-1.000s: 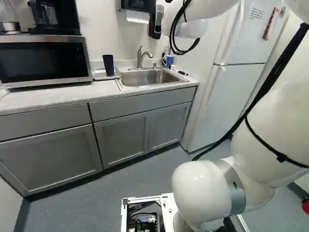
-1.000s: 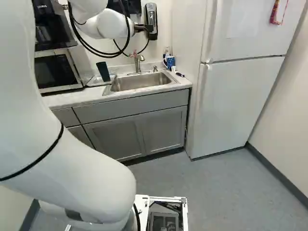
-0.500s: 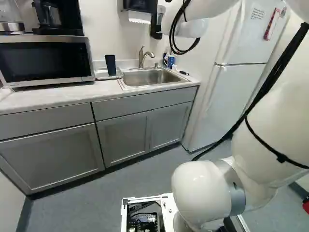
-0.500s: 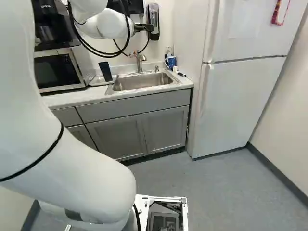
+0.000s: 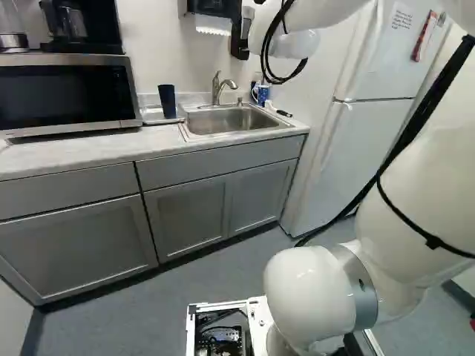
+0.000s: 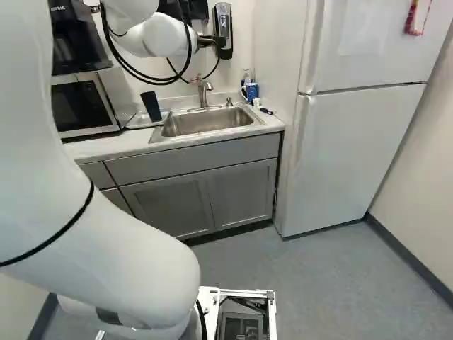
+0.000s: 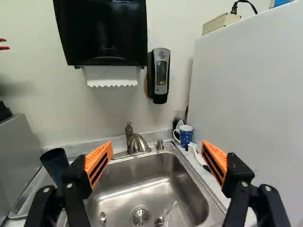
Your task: Rinse the cup and place it in the tray
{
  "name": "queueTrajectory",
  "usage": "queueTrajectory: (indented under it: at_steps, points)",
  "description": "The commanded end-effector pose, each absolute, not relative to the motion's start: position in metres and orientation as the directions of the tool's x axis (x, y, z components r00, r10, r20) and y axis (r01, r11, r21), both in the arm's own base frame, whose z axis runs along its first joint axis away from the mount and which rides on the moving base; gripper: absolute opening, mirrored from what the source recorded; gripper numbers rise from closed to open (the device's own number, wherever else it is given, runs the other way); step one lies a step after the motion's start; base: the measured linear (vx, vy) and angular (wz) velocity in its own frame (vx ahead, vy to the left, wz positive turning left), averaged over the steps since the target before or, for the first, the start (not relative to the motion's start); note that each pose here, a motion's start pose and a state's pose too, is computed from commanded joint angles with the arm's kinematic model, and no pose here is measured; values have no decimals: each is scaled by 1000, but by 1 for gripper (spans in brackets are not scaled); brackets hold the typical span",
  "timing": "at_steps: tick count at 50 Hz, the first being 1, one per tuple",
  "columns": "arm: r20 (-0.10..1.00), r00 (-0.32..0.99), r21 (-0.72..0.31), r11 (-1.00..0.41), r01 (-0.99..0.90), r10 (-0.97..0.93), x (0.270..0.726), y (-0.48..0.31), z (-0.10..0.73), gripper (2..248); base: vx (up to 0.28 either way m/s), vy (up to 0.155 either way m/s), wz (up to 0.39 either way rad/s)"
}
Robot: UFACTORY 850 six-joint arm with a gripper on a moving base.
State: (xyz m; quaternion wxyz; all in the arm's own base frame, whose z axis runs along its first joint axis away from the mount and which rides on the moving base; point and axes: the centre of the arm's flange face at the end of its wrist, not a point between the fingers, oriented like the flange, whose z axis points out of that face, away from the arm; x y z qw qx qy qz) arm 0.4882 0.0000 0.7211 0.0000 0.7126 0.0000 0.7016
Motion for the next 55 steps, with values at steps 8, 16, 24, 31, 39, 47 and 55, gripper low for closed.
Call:
queueTrajectory:
  at_steps: [8, 16, 24, 31, 39, 47, 55]
  points:
    - [1000, 16, 0, -1000, 0, 0, 488, 0, 721, 247, 72, -52, 8]
    - [1000, 16, 0, -1000, 0, 0, 488, 0, 721, 247, 68, -39, 92]
    - [1000, 16, 0, -1000, 0, 0, 488, 0, 721, 247, 69, -49, 154]
    - [1000, 16, 0, -1000, 0, 0, 488, 0, 721, 247, 78, -61, 182]
    - [1000, 16, 0, -1000, 0, 0, 488, 0, 721, 247, 84, -67, 200]
    - [1000, 16, 0, -1000, 0, 0, 488, 0, 721, 247, 83, -77, 212]
    - [1000, 16, 0, -1000, 0, 0, 488, 0, 721, 247, 79, -74, 212]
